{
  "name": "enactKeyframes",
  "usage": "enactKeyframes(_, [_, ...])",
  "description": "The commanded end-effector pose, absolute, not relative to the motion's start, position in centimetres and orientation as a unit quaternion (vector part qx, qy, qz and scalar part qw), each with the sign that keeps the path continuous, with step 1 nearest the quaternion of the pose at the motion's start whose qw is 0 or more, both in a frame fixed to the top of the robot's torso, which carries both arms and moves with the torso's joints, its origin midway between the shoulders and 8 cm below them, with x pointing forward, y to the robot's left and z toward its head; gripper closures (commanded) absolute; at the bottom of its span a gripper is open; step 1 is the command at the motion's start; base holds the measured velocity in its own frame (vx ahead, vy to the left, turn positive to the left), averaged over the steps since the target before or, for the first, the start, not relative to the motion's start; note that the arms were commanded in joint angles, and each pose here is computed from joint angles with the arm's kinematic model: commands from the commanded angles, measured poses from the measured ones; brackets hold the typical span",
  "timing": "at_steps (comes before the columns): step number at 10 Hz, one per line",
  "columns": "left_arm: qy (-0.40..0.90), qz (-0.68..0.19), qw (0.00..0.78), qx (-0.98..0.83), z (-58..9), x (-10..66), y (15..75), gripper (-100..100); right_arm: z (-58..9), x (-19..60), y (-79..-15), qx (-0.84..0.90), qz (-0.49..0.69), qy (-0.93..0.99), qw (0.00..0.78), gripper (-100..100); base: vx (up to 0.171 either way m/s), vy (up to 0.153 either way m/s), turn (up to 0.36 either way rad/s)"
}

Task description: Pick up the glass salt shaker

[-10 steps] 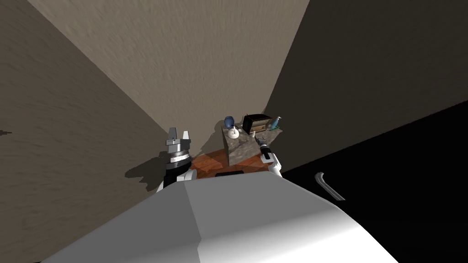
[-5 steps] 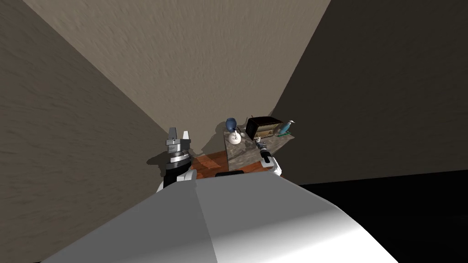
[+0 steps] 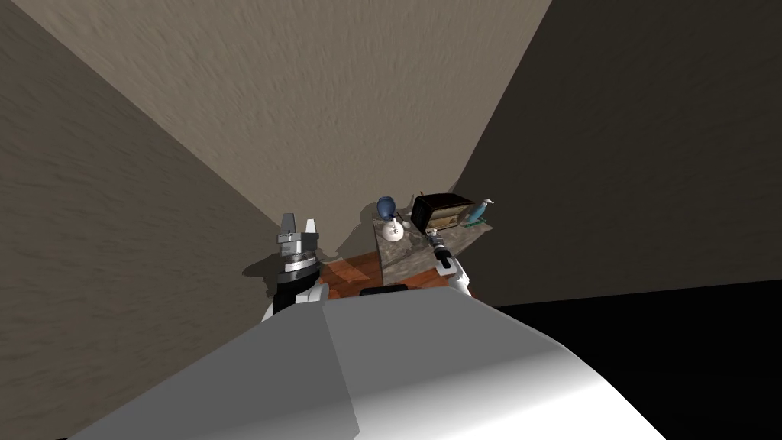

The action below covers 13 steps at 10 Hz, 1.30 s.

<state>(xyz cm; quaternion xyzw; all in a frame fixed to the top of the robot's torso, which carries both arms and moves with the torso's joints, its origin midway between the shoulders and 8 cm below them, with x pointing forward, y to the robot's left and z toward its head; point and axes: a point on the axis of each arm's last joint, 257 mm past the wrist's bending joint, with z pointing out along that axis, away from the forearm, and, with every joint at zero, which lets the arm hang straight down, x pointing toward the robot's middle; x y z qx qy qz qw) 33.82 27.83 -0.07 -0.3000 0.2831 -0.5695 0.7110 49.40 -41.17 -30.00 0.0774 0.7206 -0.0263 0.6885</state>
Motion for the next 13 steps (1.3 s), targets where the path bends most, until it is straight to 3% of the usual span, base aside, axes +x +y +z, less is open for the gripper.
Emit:
enactKeyframes(1, [0.283, -0.57, 0.711, -0.3, -0.1, 33.8, 27.8, 0, -30.8, 49.5, -41.3, 0.074, -0.02, 0.724, 0.686, -100, 0.003, 0.055, -0.034])
enactKeyframes(13, [0.283, -0.57, 0.711, -0.3, -0.1, 33.8, 27.8, 0, -30.7, 53.1, -43.8, 0.05, 0.006, 0.722, 0.69, -100, 0.001, 0.046, -0.035])
